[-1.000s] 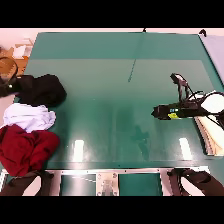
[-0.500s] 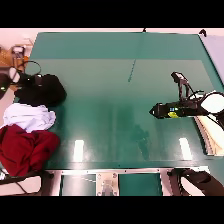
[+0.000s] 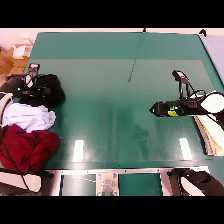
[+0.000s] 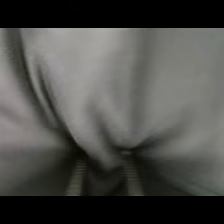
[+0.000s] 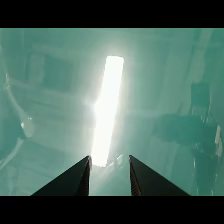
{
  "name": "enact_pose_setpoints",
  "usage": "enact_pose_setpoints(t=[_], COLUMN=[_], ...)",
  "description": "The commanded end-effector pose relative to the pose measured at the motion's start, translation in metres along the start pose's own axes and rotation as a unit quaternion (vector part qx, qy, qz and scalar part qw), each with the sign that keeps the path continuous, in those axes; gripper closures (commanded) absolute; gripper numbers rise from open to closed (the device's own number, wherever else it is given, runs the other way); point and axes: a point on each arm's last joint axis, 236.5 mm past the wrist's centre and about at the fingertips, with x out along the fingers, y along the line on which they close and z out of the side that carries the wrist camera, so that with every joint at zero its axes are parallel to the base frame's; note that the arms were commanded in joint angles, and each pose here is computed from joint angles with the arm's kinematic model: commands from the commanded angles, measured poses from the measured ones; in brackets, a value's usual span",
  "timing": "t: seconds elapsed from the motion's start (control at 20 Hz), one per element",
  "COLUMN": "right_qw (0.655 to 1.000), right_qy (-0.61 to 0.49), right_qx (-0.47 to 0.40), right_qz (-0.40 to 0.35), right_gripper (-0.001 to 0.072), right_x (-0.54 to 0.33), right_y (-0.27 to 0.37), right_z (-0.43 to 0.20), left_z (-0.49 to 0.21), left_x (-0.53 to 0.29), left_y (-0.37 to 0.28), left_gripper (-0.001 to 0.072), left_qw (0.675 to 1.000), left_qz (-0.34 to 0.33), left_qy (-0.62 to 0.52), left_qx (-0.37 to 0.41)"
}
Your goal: Fold the shirts.
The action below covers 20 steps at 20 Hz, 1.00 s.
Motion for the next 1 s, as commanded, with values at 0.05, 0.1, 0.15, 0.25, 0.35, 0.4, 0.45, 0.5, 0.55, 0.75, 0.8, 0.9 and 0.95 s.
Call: enact_pose_setpoints(t=[0.05, 0.1, 0.15, 0.25, 0.35, 0.4, 0.45, 0.5, 0.55, 0.75, 0.8, 0.9, 0.95], right_qw=[1.0, 1.0, 1.0, 1.0, 1.0, 0.999, 0.999, 0.998, 0.997, 0.987, 0.982, 0.974, 0.972], right_qy=[-0.003, -0.003, -0.004, -0.008, -0.028, -0.04, -0.053, -0.063, -0.072, -0.116, -0.127, -0.138, -0.138], right_qx=[0.001, 0.001, 0.001, 0.0, 0.004, 0.005, 0.009, 0.016, 0.027, 0.103, 0.123, 0.161, 0.172], right_qz=[0.002, 0.002, 0.002, 0.003, 0.006, 0.006, 0.004, 0.0, -0.006, -0.05, -0.061, -0.075, -0.08], right_gripper=[0.0411, 0.0421, 0.043, 0.043, 0.0494, 0.0511, 0.0518, 0.0522, 0.0522, 0.0522, 0.0522, 0.052, 0.0519], right_x=[0.0, 0.0, 0.0, -0.003, -0.014, -0.024, -0.035, -0.046, -0.059, -0.102, -0.11, -0.119, -0.121], right_y=[0.001, 0.001, 0.001, 0.003, 0.007, 0.008, 0.007, 0.002, -0.006, -0.062, -0.077, -0.103, -0.11], right_z=[0.001, 0.001, 0.002, 0.005, 0.02, 0.029, 0.04, 0.049, 0.057, 0.079, 0.081, 0.08, 0.078], left_z=[-0.018, -0.012, -0.003, 0.026, 0.074, 0.102, 0.125, 0.143, 0.151, 0.117, 0.1, 0.07, 0.053], left_x=[0.016, 0.01, 0.001, -0.033, -0.088, -0.126, -0.164, -0.207, -0.244, -0.314, -0.314, -0.31, -0.305], left_y=[-0.001, -0.001, -0.001, -0.003, -0.013, -0.025, -0.042, -0.065, -0.091, -0.212, -0.243, -0.305, -0.337], left_gripper=[0.0682, 0.0683, 0.0683, 0.0683, 0.0683, 0.0683, 0.0683, 0.0683, 0.0683, 0.0682, 0.0682, 0.0682, 0.0681], left_qw=[0.999, 0.999, 0.999, 1.0, 0.999, 0.997, 0.992, 0.985, 0.977, 0.952, 0.947, 0.932, 0.923], left_qz=[-0.001, -0.003, -0.006, -0.007, -0.009, -0.017, -0.032, -0.059, -0.09, -0.225, -0.247, -0.287, -0.307], left_qy=[0.042, 0.041, 0.04, 0.025, -0.031, -0.074, -0.118, -0.161, -0.187, -0.175, -0.154, -0.12, -0.103], left_qx=[0.008, 0.003, -0.003, 0.002, 0.014, 0.021, 0.027, 0.034, 0.043, 0.112, 0.138, 0.186, 0.207])
